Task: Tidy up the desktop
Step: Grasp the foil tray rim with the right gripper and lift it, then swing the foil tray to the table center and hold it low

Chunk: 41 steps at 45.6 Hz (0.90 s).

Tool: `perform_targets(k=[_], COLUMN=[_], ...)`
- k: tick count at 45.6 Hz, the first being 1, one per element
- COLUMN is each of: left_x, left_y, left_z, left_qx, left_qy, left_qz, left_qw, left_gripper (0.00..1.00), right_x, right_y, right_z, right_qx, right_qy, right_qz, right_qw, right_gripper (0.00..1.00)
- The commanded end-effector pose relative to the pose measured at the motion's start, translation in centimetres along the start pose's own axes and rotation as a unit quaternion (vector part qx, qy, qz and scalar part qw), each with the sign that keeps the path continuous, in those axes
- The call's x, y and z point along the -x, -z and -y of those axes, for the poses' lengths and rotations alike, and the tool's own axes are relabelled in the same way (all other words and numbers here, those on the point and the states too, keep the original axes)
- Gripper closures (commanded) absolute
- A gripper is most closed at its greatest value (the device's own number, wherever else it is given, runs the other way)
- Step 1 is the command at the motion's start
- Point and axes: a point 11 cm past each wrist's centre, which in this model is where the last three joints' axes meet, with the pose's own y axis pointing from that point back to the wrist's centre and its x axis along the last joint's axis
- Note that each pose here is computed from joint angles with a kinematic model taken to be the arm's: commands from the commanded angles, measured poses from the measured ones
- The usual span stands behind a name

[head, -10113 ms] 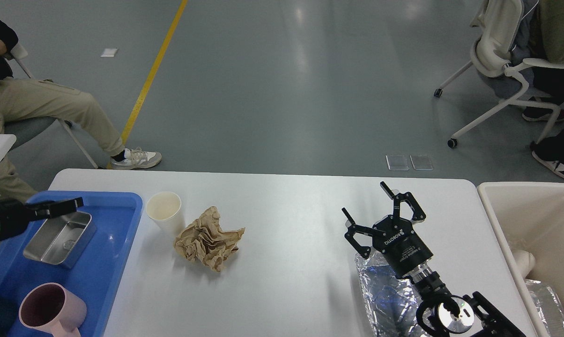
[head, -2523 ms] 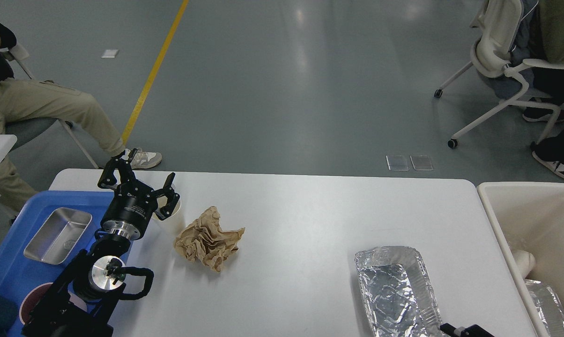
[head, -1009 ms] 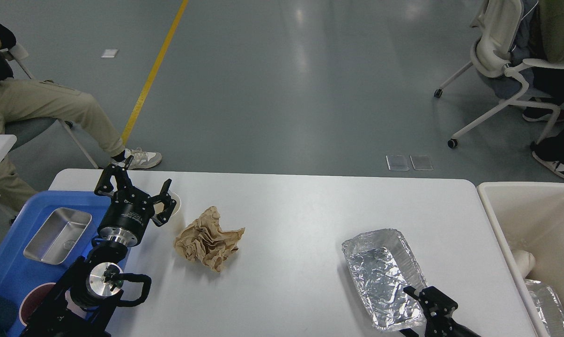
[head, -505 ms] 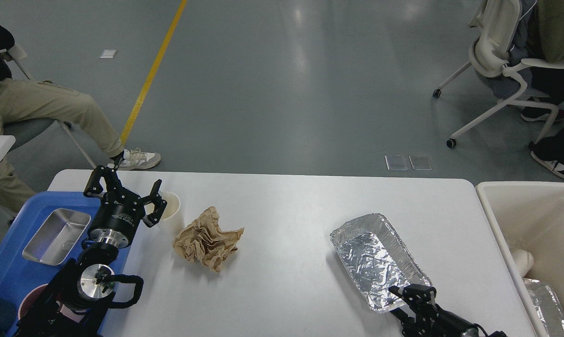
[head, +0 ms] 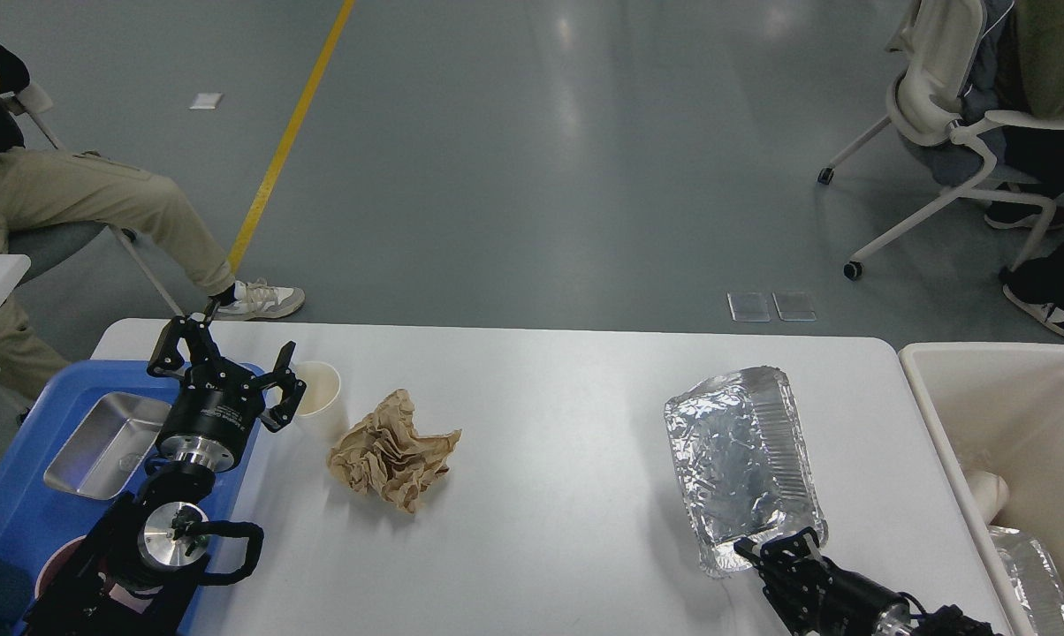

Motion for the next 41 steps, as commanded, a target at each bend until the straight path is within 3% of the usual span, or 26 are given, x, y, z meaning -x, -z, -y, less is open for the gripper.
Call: perform_targets(k=[1, 16, 21, 31, 41], left_x=[0.1, 0.2, 0.2, 0.1, 0.0], left_y=[0.1, 0.3, 0.3, 0.4, 0.2], left_z=[0.0, 0.0, 0.0, 0.0, -0.1], left_qx=[0.000, -0.001, -0.002, -0.002, -0.003], left_qy=[0.001, 0.002, 0.002, 0.001, 0.003], left_qz=[-0.001, -0.004, -0.003, -0.003, 0.000], left_qw=[1.000, 1.000, 1.000, 1.000, 1.000], left_gripper=[0.03, 0.03, 0.03, 0.03, 0.03], right_x=[-1.5, -5.6, -7.1, -7.4, -4.7], right_y=[0.6, 3.7, 6.8, 14.4, 19.4], right_z=[-1.1, -4.9, -5.8, -4.0, -0.6], right_qx=[0.008, 0.048, 0.074, 0.082, 0.122], right_qy=[-0.011, -0.024, -0.007, 0.034, 0.088], right_qz=[-0.022, -0.113, -0.178, -0.283, -0.380], right_qw=[1.000, 0.992, 0.981, 0.955, 0.913], right_gripper=[1.00, 1.00, 1.00, 1.00, 1.00])
